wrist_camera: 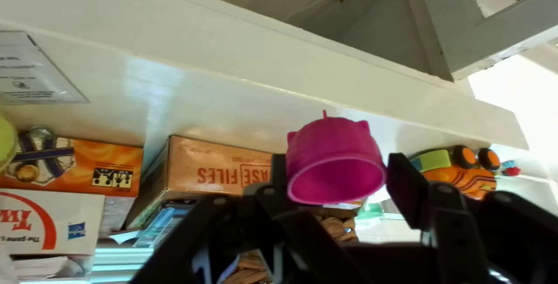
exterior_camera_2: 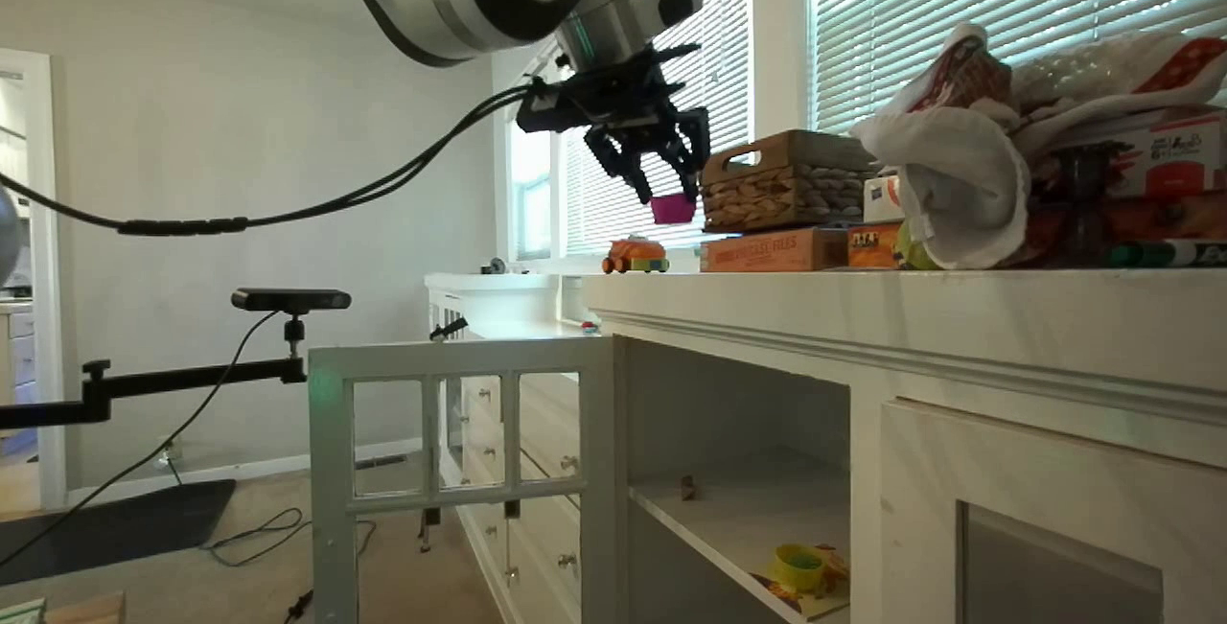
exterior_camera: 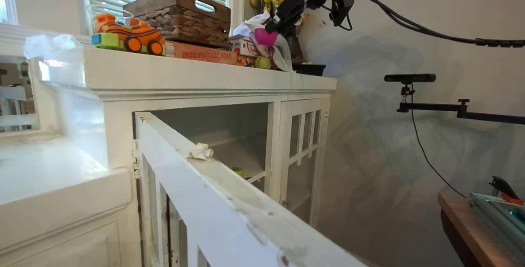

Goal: Remove the pink bowl from the cabinet

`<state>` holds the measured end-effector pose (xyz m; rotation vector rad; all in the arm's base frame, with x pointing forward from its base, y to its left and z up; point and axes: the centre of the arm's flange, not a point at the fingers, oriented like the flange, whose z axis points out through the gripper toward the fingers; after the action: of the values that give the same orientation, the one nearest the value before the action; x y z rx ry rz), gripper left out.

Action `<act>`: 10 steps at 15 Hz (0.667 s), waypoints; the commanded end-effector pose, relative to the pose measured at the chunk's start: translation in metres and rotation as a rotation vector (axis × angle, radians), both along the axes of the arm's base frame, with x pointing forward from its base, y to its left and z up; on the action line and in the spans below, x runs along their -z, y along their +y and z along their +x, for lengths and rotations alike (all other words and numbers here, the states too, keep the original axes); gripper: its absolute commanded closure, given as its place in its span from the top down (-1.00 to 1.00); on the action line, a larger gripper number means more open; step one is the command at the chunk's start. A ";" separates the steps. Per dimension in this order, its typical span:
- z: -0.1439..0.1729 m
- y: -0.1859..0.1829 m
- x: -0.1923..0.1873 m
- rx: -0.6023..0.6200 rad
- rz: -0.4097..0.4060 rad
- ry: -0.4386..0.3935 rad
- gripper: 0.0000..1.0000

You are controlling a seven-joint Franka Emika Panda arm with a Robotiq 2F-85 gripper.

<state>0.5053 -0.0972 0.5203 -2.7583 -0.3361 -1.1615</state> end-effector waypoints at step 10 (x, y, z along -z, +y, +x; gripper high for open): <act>0.095 -0.031 0.010 0.325 0.024 0.070 -0.31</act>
<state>0.5588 -0.1256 0.5177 -2.8668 0.0028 -1.1338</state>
